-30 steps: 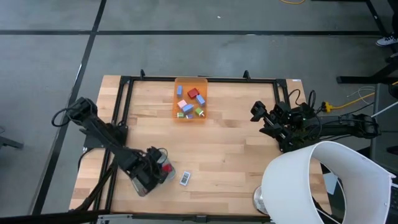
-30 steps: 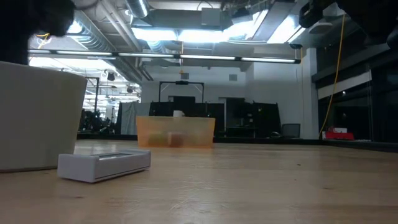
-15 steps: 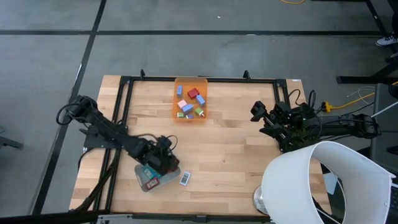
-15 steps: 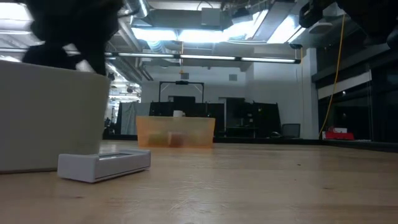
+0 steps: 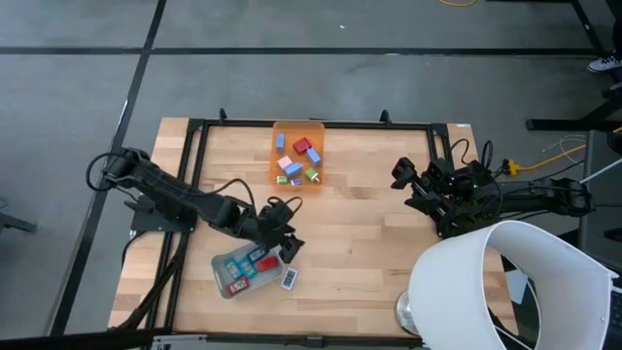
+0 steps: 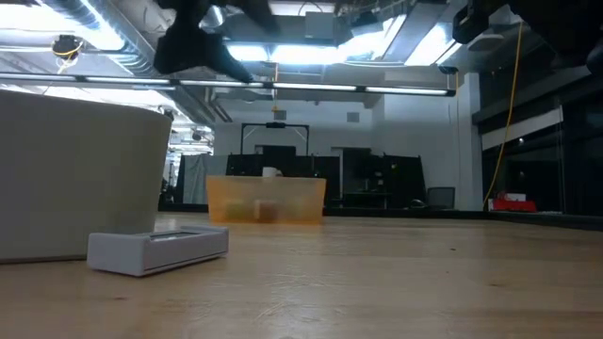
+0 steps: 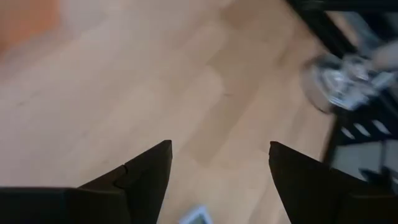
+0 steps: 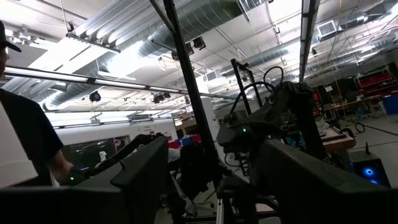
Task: Pick & Place Office items
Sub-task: Adjust the gray bin
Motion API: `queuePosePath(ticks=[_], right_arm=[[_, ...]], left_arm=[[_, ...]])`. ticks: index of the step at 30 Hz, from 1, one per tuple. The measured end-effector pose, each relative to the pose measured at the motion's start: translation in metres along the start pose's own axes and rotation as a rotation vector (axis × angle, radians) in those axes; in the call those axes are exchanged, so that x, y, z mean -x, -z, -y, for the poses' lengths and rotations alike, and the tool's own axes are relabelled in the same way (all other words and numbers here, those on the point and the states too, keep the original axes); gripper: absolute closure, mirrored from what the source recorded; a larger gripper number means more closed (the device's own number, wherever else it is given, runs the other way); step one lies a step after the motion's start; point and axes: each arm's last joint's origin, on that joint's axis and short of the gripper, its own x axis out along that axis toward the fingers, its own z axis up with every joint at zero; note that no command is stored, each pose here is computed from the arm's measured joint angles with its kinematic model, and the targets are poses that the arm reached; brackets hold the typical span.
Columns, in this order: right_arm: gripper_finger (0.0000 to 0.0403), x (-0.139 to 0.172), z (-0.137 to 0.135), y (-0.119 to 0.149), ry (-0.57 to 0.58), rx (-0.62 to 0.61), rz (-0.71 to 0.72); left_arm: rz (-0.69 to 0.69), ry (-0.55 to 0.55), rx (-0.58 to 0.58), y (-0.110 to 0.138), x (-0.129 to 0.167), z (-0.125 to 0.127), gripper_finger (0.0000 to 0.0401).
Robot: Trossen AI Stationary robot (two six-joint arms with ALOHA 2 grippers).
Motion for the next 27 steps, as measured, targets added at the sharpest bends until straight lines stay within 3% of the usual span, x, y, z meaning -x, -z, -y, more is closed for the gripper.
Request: queuePosePath(ticks=[3, 6, 10, 19, 27], right_arm=[[0.0142, 0.0, 0.0, 0.0, 0.005, 0.002, -0.001], [0.0142, 0.0, 0.001, 0.001, 0.01, 0.01, -0.001], [0.0142, 0.0, 0.001, 0.001, 0.027, 0.021, 0.003], [0.0142, 0.0, 0.004, 0.002, 0.056, 0.017, 0.001], [0.0142, 0.0, 0.004, 0.002, 0.069, 0.015, 0.005]], left_arm=[[-0.002, 0.022, -0.004, -0.003, -0.003, 0.001, 0.0145], [-0.069, -0.039, 0.0, -0.001, -0.016, -0.011, 0.0152], [-0.174, -0.109, -0.005, 0.009, -0.039, -0.024, 0.0164], [-0.418, -0.127, -0.057, 0.037, -0.083, -0.034, 0.0192], [-0.546, -0.08, -0.077, 0.052, -0.077, -0.028, 0.0204]])
